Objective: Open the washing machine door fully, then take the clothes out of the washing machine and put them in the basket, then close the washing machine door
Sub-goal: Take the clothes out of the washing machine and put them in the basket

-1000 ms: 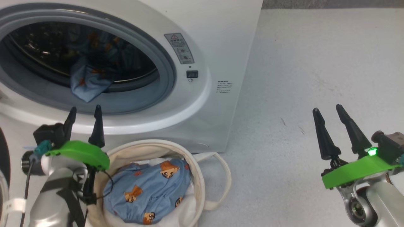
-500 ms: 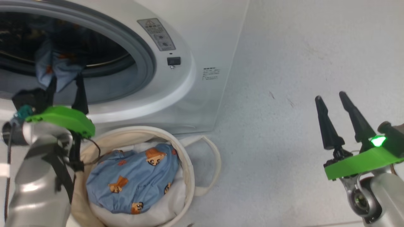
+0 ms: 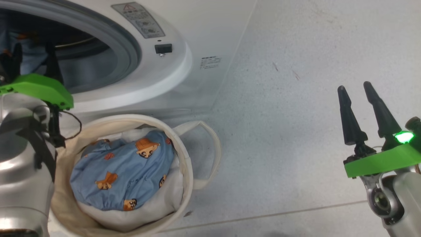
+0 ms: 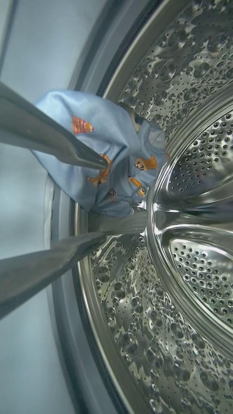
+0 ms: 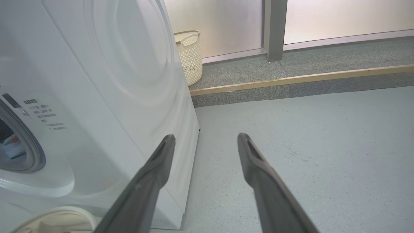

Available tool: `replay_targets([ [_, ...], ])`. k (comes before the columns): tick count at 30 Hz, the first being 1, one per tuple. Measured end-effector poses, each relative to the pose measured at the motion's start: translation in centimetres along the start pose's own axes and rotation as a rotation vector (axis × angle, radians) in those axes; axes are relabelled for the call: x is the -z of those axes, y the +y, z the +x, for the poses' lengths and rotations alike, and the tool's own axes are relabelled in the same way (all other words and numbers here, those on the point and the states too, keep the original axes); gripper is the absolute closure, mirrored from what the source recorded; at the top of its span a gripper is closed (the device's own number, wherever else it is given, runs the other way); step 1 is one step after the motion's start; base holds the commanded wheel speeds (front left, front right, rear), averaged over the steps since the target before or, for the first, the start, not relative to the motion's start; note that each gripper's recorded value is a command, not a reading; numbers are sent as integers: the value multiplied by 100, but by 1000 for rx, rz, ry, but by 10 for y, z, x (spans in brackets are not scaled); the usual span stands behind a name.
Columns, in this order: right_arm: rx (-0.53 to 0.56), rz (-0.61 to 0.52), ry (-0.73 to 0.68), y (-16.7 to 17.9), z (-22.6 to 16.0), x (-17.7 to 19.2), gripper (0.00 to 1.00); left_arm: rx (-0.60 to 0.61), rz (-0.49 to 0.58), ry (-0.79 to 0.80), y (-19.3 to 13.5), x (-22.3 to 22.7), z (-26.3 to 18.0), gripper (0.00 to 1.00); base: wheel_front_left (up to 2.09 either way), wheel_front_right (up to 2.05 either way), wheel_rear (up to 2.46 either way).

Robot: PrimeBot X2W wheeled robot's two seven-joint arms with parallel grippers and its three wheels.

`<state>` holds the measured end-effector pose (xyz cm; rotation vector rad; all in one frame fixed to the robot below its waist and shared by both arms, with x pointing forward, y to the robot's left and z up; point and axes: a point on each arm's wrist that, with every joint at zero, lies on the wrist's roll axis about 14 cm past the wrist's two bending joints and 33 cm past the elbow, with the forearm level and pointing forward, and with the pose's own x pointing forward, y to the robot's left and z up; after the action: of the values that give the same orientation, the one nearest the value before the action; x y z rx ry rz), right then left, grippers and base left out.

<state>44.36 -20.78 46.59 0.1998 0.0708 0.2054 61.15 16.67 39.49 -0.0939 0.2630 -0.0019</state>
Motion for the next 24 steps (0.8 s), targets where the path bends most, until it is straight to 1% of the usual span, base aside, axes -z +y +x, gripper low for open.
replay_targets([
  [6,8,-5,14,-7,9,8,0,-33,7,0,8,5,19,0,0,0,0],
  [8,11,-4,34,-9,11,17,0,-39,21,0,9,8,28,0,0,0,0],
  [17,41,-13,62,-22,15,30,0,-91,153,30,23,30,41,0,0,0,0],
  [21,52,-13,67,-26,15,33,0,-104,170,10,23,24,51,0,0,0,0],
  [24,57,-11,72,-27,15,36,0,-137,185,27,29,29,55,0,0,0,0],
])
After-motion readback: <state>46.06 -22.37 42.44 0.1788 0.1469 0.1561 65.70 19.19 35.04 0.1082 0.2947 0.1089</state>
